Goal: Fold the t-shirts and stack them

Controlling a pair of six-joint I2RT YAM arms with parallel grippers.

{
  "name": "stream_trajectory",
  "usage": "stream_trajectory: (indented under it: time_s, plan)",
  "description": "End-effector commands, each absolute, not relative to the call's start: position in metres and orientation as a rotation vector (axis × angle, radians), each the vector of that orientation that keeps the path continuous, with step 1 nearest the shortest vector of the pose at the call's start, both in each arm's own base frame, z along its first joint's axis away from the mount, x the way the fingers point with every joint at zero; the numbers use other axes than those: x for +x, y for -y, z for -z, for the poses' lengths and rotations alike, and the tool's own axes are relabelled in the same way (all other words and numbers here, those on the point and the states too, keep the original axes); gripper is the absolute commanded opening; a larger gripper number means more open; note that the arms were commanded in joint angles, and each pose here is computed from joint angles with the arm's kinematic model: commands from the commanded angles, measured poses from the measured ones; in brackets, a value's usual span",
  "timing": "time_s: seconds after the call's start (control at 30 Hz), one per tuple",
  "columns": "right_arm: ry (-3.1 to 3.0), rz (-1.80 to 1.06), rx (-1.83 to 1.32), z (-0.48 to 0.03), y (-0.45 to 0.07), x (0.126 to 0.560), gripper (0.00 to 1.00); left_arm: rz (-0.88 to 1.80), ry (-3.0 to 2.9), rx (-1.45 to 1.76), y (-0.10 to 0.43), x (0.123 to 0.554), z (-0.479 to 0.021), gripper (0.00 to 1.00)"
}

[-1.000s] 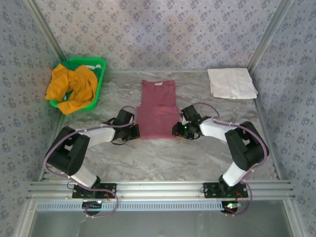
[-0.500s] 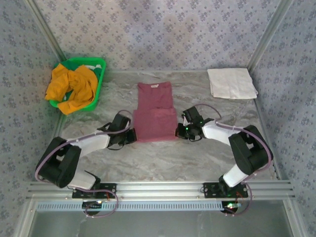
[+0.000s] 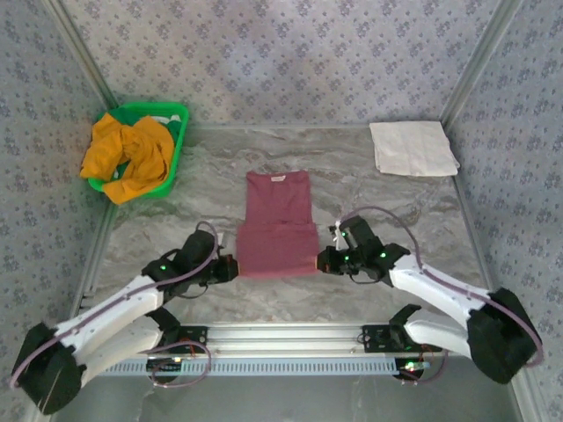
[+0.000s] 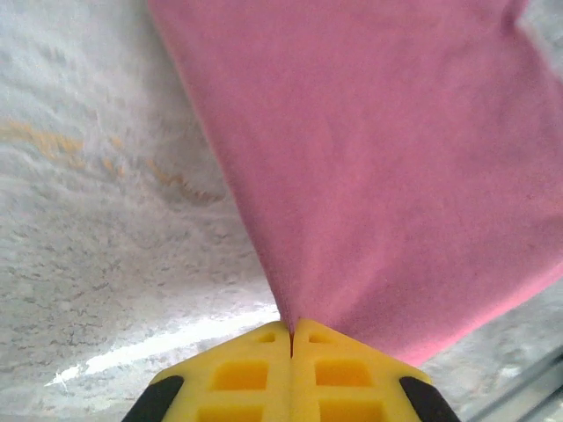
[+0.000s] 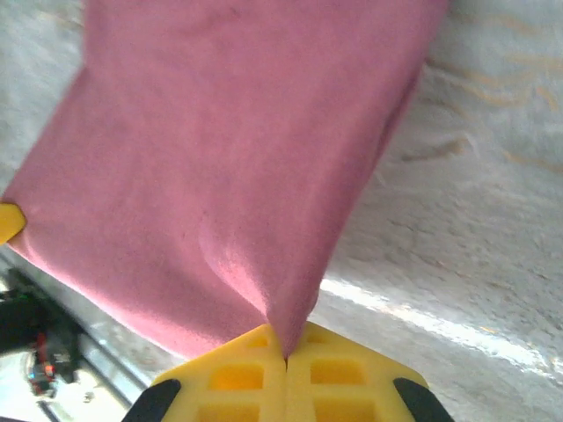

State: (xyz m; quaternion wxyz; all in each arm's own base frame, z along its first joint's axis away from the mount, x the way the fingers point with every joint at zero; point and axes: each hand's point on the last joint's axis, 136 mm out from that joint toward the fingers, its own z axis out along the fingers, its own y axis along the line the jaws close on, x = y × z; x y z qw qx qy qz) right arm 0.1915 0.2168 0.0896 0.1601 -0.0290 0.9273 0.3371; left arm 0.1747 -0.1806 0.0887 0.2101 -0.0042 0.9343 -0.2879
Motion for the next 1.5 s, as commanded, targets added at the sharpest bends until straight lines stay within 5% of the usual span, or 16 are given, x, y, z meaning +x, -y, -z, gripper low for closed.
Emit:
stream_trajectory:
  time_s: [0.0,0.33,1.0,1.03,1.1,1.23,1.3,1.47]
  plan:
    - [-2.576,-0.91,-0.085,-0.121,-0.214,0.209,0.0,0.768,-2.519,-0.019,0.176,0.192,-0.131,0.0]
    - [-2.34,-0.867,-0.123,-0.198,-0.222,0.303,0.0,0.793,-2.331,0.015,0.184,0.285,-0.206,0.0]
    - [-2.374,-0.807,0.008,-0.166,-0.207,0.435,0.0,0.647,-2.37,0.039,0.172,0.417,-0.168,0.0]
    - [-2.375,-0.808,0.016,-0.163,-0.207,0.444,0.02,0.633,-2.371,0.044,0.171,0.427,-0.166,0.05]
    - [-2.368,-0.823,0.024,-0.159,-0.209,0.471,0.24,0.598,-2.378,0.042,0.169,0.454,-0.16,0.32]
    - [-2.404,-0.846,0.06,-0.143,-0.201,0.525,0.43,0.442,-2.386,-0.014,0.146,0.517,-0.154,0.4]
    - [-2.411,-0.856,0.053,-0.144,-0.196,0.537,0.46,0.39,-2.402,-0.08,0.133,0.53,-0.158,0.35]
    - [-2.424,-0.855,0.0,-0.153,-0.193,0.5,0.43,0.448,-2.346,-0.085,0.155,0.488,-0.166,0.39]
